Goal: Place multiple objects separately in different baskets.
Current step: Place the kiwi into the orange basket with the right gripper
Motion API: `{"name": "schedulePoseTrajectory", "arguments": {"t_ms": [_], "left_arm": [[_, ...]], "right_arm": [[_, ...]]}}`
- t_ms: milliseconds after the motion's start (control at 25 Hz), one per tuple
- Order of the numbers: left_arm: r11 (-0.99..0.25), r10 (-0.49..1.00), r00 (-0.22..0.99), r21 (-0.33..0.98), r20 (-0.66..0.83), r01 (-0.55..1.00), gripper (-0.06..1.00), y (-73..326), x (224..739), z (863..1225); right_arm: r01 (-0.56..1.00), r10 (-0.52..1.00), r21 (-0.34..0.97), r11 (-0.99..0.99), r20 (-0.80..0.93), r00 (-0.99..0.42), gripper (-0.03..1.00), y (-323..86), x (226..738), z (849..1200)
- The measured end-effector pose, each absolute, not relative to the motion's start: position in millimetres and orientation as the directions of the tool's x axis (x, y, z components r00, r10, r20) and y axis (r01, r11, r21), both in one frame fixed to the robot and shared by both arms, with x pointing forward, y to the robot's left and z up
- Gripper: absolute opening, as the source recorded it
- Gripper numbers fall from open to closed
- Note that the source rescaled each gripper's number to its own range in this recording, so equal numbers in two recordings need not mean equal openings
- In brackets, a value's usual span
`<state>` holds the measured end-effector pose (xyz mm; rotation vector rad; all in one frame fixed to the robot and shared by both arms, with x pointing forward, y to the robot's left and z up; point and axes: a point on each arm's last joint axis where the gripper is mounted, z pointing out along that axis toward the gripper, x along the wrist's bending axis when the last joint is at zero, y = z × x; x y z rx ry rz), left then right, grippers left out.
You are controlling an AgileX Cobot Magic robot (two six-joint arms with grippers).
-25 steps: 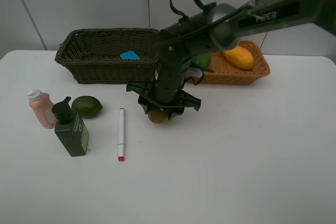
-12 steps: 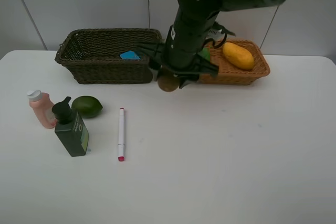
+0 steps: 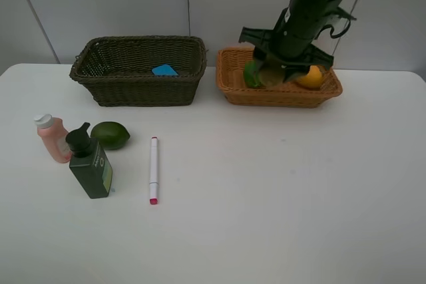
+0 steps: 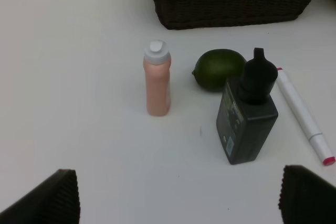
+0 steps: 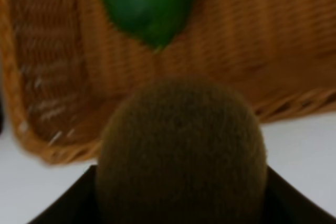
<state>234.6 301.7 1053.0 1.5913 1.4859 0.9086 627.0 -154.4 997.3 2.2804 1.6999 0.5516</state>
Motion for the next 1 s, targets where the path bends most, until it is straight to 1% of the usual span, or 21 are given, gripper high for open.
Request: {"name": "schedulePoseTrajectory", "arguments": {"t_ms": [200,360,480,640,880,1000], "left_arm": [[-0.031,0.998,0.068,0.890,0.000,0.455,1.00,301.7,234.6,1053.0],[-0.031,0.998,0.068,0.890,0.000,0.455,1.00,301.7,234.6,1053.0],[-0.031,0.998,0.068,0.890,0.000,0.455,1.00,301.7,234.6,1053.0],[-0.031,0.998,0.068,0.890,0.000,0.455,1.00,301.7,234.6,1053.0],[-0.031,0.998,0.068,0.890,0.000,0.455,1.00,301.7,234.6,1053.0],[-0.031,0.998,0.068,0.890,0.000,0.455,1.00,301.7,234.6,1053.0]], "right_arm": [[0.817,0.941,0.468,-0.338,0.143,0.308,0.09,-200.2,645.6,999.6],[0.788,0.954,0.543,-0.290,0.095,0.285,0.09,-218.5,654.3,1003.0],[0.773,0.969,0.592,-0.228,0.058,0.241,0.09,-222.1,658.4,1005.4],[0.759,0.976,0.620,-0.202,0.058,0.212,0.09,-220.9,662.4,1004.6],[0.777,0.983,0.606,-0.169,0.044,0.179,0.09,-217.3,671.4,979.4],[0.778,0.984,0.605,-0.169,0.053,0.172,0.09,-215.7,674.0,972.7]]}}
